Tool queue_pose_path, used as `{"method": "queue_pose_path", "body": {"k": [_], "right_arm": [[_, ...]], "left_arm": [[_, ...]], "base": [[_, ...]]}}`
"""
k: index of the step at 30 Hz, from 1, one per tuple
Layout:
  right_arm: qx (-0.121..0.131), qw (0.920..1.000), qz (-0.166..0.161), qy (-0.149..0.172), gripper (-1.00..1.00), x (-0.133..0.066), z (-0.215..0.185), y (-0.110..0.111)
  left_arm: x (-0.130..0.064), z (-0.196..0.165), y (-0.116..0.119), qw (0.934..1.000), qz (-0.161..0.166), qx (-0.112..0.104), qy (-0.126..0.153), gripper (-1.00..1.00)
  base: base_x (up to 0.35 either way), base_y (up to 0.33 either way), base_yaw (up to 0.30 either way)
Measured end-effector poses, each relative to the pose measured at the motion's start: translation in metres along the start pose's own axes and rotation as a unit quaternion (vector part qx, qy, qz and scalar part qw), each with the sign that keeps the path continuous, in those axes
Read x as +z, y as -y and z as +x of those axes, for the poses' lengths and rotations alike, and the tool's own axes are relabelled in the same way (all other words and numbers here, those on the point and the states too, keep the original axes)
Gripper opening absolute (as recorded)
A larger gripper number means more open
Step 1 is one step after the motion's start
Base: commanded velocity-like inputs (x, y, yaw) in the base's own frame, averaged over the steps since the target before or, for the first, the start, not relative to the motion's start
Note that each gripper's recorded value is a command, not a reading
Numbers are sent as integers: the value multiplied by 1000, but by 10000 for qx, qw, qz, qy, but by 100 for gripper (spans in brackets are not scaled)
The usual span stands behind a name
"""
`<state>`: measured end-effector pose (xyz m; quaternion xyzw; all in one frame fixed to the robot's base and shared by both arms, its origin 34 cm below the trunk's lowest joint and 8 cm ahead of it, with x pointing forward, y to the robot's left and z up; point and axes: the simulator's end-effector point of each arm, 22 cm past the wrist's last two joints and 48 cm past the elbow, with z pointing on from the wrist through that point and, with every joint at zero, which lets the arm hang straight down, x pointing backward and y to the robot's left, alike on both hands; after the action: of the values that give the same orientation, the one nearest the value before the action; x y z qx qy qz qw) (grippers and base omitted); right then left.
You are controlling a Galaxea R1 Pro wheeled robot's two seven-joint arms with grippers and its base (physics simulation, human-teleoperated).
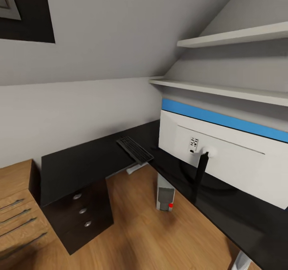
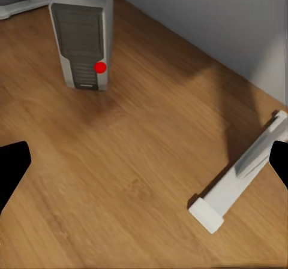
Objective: In the bedroom, organize the workspace by keeping the computer under the desk, ensuring the monitor is on the desk, placing the keyboard on the desk next to the monitor, placing the mouse on the desk next to the keyboard, moving the folder from the swivel chair onto the desk next to the mouse, stacking the notebook on top of the folder with the pen on top of the notebook, and positioning the swivel chair next to the desk.
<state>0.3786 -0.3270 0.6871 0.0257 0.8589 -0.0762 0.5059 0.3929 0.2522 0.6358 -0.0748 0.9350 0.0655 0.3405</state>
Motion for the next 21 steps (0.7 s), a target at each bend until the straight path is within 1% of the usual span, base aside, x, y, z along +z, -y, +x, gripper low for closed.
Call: {"method": "queue_pose_path", "body": {"k": [5,18,21], "right_arm": [[-4,10000,-8,-12,100,0,1,0],[-16,10000,-23,-20,100,-1,2,0],[-16,10000,-24,-22,100,-1,2,0]], "left_arm": [[0,1,0,10000,-1,2,-14,100],[0,1,0,10000,1,6,-17,100],[0,1,0,10000,-1,6,-17,100]], "base": [[102,169,-274],[7,15,-297],[0,124,-300]]}}
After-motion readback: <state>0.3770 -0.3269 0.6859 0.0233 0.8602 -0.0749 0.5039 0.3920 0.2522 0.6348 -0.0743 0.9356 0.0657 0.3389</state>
